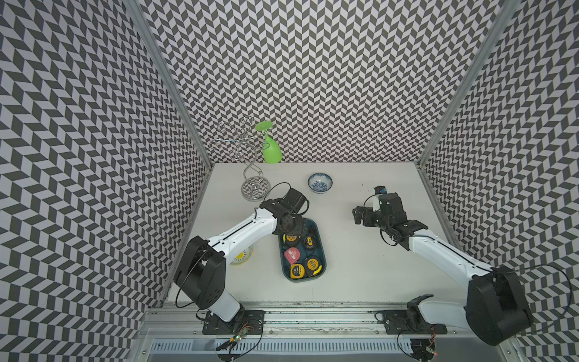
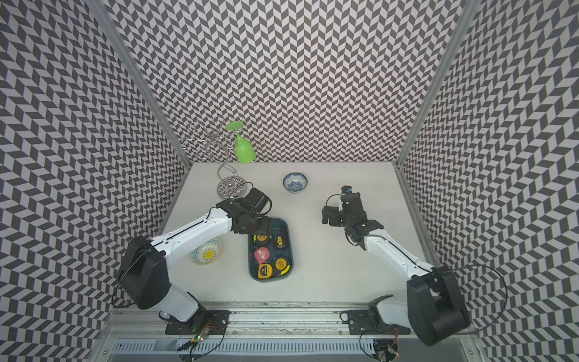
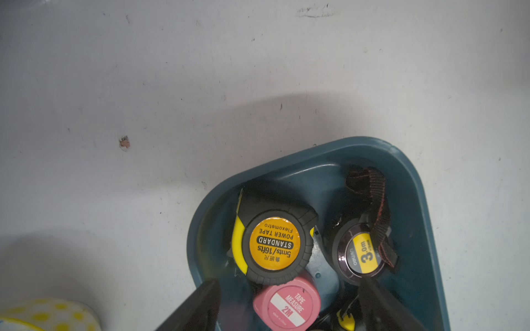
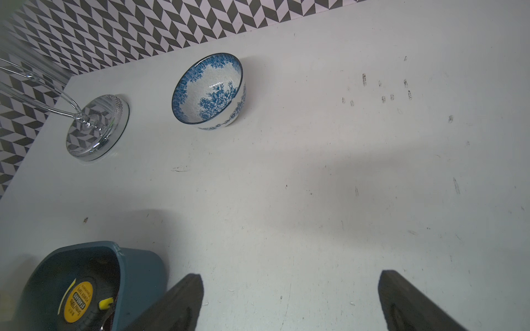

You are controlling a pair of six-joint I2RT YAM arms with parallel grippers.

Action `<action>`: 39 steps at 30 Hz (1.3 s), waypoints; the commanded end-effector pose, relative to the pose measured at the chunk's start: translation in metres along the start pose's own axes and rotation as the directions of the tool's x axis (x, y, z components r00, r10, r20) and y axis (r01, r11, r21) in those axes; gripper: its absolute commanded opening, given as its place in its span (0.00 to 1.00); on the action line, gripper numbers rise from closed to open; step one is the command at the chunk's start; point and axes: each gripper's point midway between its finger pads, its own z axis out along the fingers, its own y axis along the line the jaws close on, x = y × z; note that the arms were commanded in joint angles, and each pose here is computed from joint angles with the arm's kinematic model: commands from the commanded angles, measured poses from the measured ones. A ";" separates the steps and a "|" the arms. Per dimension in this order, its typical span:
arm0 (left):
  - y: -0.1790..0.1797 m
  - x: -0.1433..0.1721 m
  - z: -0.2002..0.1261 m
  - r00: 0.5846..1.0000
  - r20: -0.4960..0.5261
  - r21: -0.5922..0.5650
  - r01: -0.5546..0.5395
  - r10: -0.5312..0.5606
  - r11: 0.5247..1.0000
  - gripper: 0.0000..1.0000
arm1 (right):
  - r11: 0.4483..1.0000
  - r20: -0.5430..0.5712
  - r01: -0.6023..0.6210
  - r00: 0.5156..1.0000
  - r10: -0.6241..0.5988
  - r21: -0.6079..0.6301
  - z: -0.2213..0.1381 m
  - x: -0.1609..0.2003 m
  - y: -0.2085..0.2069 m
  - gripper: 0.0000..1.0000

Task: Take the tape measure out of the storage box
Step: Pick up the tape measure from the storage box.

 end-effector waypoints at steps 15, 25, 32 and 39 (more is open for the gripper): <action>0.009 0.007 0.028 0.978 -0.112 -0.089 -0.186 0.175 0.979 0.83 | 0.999 0.031 -0.022 0.999 0.023 -0.028 -0.007 -0.008 0.007 1.00; 0.009 0.009 0.045 0.969 -0.158 -0.106 -0.209 0.191 0.972 0.83 | 0.999 0.018 -0.023 1.000 0.024 -0.023 -0.005 -0.005 0.006 1.00; 0.008 0.015 0.054 0.962 -0.189 -0.096 -0.216 0.195 0.972 0.84 | 1.000 0.006 -0.023 1.000 0.023 -0.016 -0.002 -0.001 0.004 1.00; 0.013 0.022 0.064 0.955 -0.221 -0.108 -0.225 0.198 0.968 0.85 | 1.000 0.001 -0.017 1.000 0.017 -0.008 0.000 0.000 0.003 0.99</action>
